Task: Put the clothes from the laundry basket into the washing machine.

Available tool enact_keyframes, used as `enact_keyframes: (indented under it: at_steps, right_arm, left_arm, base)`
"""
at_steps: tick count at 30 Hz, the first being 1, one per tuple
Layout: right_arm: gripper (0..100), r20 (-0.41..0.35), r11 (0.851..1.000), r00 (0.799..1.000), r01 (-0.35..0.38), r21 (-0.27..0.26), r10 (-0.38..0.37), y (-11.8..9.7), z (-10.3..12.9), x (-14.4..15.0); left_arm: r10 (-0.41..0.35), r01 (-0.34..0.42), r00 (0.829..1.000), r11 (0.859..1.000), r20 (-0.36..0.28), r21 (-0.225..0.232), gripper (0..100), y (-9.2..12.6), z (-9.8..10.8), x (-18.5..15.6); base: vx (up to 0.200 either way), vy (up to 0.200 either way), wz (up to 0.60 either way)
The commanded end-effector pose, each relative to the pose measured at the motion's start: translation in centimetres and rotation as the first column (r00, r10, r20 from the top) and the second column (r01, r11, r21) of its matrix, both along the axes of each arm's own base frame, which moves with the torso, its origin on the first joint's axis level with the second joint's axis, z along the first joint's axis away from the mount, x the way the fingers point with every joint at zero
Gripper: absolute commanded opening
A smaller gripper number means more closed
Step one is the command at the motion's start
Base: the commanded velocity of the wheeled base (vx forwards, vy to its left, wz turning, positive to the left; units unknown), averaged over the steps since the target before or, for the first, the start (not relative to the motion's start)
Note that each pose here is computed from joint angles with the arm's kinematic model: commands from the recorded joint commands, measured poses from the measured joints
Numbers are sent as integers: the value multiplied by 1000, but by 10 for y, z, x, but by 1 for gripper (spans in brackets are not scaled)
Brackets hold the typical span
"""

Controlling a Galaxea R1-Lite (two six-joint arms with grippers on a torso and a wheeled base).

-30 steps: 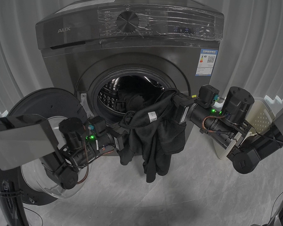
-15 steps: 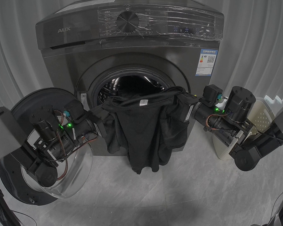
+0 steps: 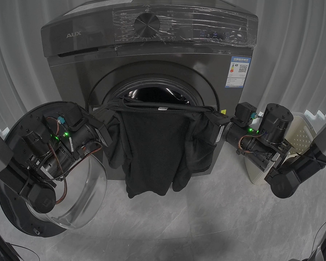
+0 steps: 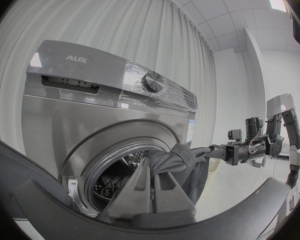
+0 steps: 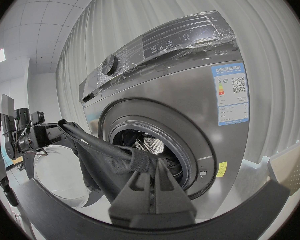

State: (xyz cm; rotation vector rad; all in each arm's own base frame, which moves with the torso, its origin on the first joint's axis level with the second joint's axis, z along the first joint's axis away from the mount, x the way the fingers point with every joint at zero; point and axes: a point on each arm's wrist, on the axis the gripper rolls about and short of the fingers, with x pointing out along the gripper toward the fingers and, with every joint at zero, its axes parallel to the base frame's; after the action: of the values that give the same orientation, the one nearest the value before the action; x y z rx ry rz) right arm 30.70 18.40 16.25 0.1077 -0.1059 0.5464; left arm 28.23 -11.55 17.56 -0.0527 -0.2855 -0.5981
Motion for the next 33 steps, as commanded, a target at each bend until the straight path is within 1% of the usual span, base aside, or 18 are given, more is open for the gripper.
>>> enact_keyframes:
  at_steps: [1, 4, 16, 21, 22, 24, 27, 31, 33]
  right_arm:
    - [0, -3, 1000, 1000, -2, -2, 2, 1, -1, 0]
    - [0, -2, 1000, 1000, -2, -1, 2, 1, -1, 0]
    - [0, 6, 1000, 1000, -19, 4, 19, 6, 2, -3]
    - [0, 29, 999, 998, -50, 19, 49, 17, 8, -6]
    - [0, 34, 998, 998, -58, 23, 57, 19, 10, -7]
    - [0, 44, 997, 997, -66, 30, 65, 22, 13, -7]
    - [0, 54, 997, 996, -68, 36, 66, 25, 15, -6]
    - [0, 61, 996, 995, -80, 46, 77, 31, 16, -4]
    - [0, 65, 995, 994, -86, 48, 83, 34, 17, -5]
  left_arm:
    - [7, -7, 1000, 1000, 24, -9, 0, 4, 8, -4]
    - [18, -18, 1000, 1000, 23, -9, 0, 7, 8, -4]
    - [17, -17, 1000, 1000, 16, -8, 0, 7, 6, -5]
    - [-14, 15, 999, 1000, -37, 15, 0, 3, -7, -14]
    - [-19, 20, 999, 1000, -48, 17, 100, 2, -9, -16]
    - [-30, 31, 997, 999, -69, 25, 100, 1, -14, -20]
    - [-66, 72, 990, 996, -128, 46, 100, -3, -27, -31]
    - [-130, 151, 968, 985, -216, 84, 100, -11, -49, -42]
    - [-141, 172, 956, 980, -258, 101, 100, -16, -61, -41]
  base:
    - [0, 0, 0]
    - [0, 0, 0]
    - [0, 0, 0]
    - [0, 0, 0]
    - [0, 0, 0]
    - [0, 0, 0]
    - [0, 0, 0]
    - [0, 0, 0]
    - [0, 0, 0]
